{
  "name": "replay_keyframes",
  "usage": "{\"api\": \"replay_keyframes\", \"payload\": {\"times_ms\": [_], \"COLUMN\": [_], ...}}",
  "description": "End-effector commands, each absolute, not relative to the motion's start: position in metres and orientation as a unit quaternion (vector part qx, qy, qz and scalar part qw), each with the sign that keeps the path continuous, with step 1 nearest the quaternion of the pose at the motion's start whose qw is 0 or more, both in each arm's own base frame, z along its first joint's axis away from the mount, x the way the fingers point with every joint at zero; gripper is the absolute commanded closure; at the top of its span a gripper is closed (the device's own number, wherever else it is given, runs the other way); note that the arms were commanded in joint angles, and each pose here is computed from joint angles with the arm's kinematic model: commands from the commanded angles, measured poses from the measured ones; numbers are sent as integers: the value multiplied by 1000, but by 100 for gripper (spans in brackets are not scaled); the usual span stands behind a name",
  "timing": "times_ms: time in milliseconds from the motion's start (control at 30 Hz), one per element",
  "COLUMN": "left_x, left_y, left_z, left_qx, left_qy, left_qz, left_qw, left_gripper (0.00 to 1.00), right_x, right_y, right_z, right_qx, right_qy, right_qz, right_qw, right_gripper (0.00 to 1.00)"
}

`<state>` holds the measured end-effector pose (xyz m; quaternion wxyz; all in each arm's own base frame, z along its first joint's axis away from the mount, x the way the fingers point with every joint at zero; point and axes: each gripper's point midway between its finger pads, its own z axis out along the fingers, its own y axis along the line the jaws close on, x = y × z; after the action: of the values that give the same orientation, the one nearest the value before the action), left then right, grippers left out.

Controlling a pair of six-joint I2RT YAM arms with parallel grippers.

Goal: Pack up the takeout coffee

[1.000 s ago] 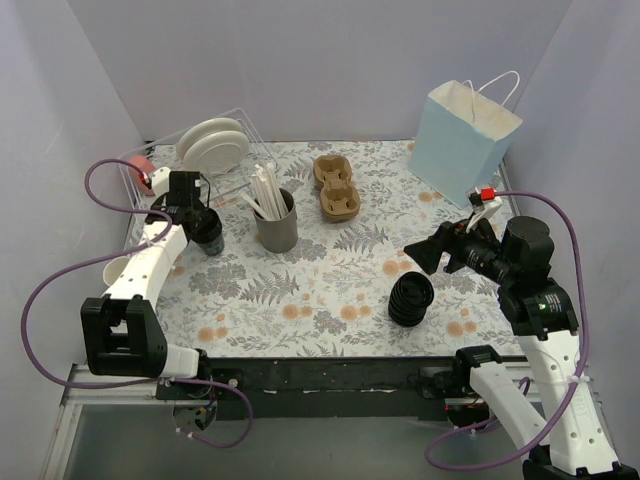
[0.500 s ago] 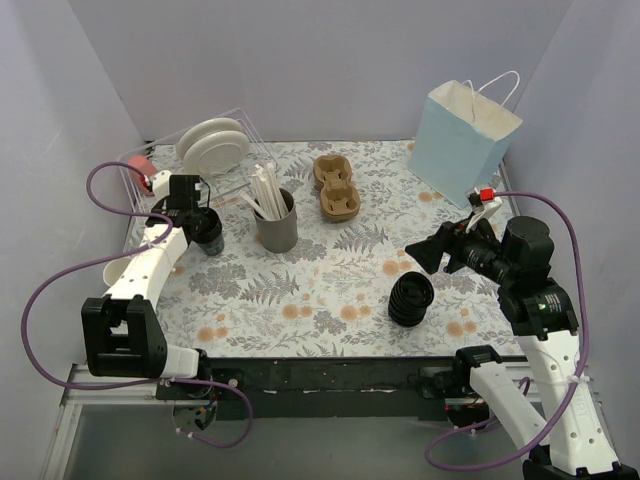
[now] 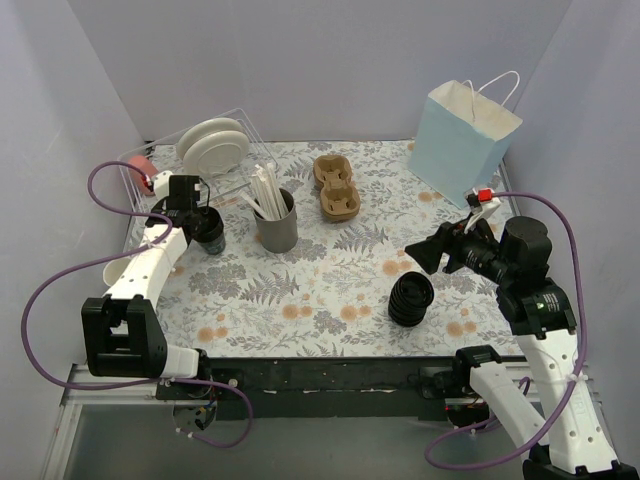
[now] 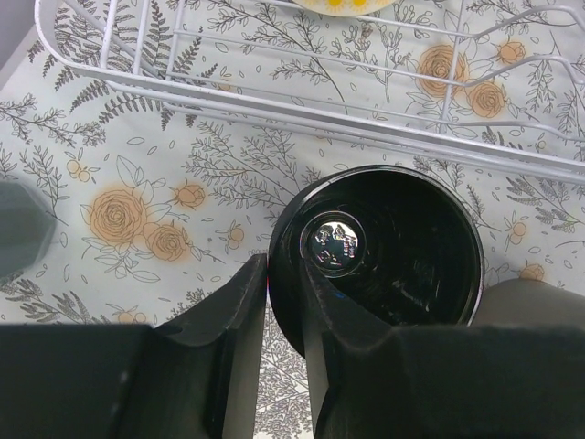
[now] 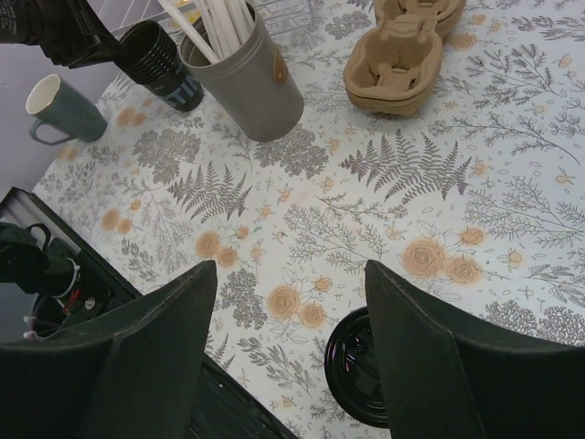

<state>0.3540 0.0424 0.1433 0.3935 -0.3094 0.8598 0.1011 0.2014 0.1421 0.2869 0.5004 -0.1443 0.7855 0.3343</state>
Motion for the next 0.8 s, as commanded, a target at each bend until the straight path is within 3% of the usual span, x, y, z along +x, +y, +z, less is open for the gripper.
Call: {"api": "replay_keyframes", "payload": {"times_ms": [0, 200, 400, 767], "left_x": [351, 353, 355, 360], "left_y": [46, 46, 44, 42], "left_z": [148, 151, 152, 160], "left_qx": [-305, -299, -294, -292], "left_qy": [861, 865, 868, 867], "left_qz": [110, 111, 107, 100], "left_qw": [392, 388, 385, 391], "left_gripper": [78, 67, 73, 73], "right_x": [206, 207, 209, 211], "right_y": [142, 142, 139, 137], "right_z": [290, 288, 289, 287], "right_qx": [-153, -152, -147, -146], "right_qy": [778, 781, 782, 786], "right_qz": [330, 326, 318, 310], "right_qw": [512, 511, 515, 514], "right_gripper": [27, 27, 27, 27]}}
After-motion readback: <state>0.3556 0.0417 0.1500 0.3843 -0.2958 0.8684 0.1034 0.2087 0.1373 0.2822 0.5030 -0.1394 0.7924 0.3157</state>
